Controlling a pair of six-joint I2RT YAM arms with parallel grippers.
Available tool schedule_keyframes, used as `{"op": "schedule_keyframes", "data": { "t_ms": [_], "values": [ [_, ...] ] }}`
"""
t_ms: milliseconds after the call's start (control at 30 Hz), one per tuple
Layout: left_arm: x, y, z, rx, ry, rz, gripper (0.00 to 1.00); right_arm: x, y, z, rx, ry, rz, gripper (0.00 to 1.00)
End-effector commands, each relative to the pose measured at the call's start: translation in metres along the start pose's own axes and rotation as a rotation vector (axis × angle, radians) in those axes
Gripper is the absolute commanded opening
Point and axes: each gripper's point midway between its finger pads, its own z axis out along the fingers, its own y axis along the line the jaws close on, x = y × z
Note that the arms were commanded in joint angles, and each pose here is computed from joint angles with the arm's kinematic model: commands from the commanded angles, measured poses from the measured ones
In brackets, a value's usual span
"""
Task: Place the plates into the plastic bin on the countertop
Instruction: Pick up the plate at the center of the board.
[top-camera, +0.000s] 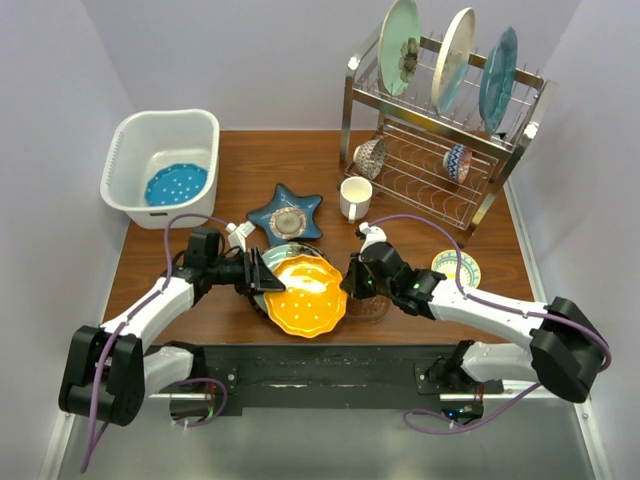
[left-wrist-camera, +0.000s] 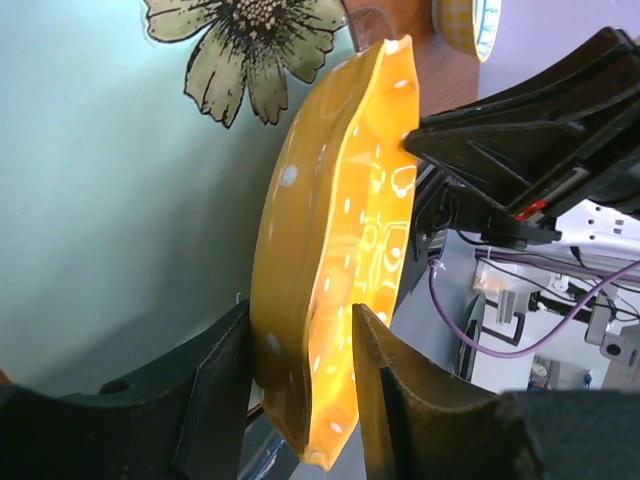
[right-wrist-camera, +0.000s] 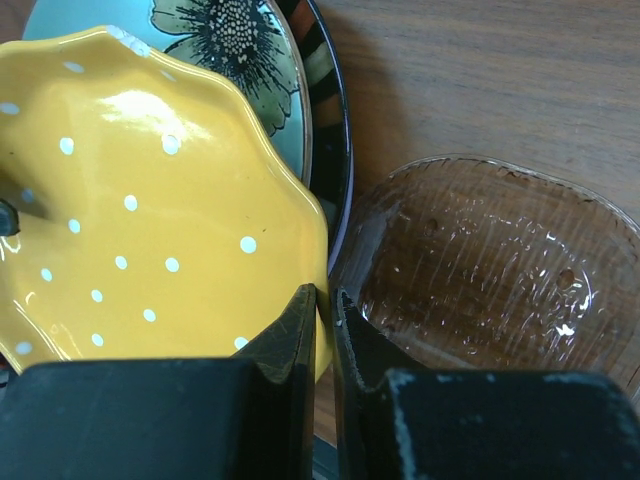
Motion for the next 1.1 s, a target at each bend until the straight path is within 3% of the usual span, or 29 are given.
{"op": "schedule_keyframes", "data": {
  "t_ms": [0,133,333,633,833,1067],
  "values": [
    [-0.0017,-0.0148,-0.0026,0.037,0.031,0.065,0.38,-0.0181,0.015,-0.0062,-0.05,-0.065,0.04,0.0],
    [-0.0013,-0.0124,-0.002,0.031,0.033,0.063,0.29,-0.0186,0.0149,-0.0062,-0.049,-0.067,0.037,0.0],
    [-0.0028,-0.0128,-0.0013,0.035,0.036,0.073,0.0,-0.0187,0.0158,-0.0054,-0.051,-0.064,0.036,0.0],
    [-0.0069,-0.0141,-0.0015,0.028,0.026,0.074,0.0,-0.0234,0.0166,-0.0083,-0.049,-0.077,0.028,0.17],
    [-0.0085,-0.0135,-0.0011,0.024,0.017,0.074,0.0,-0.0244,0.0149,-0.0105,-0.047,-0.093,0.027,0.48],
    [-0.011,-0.0175,-0.0014,0.042,0.001,0.079,0.0,-0.0239,0.0131,-0.0101,-0.04,-0.09,0.026,0.69]
  ]
}}
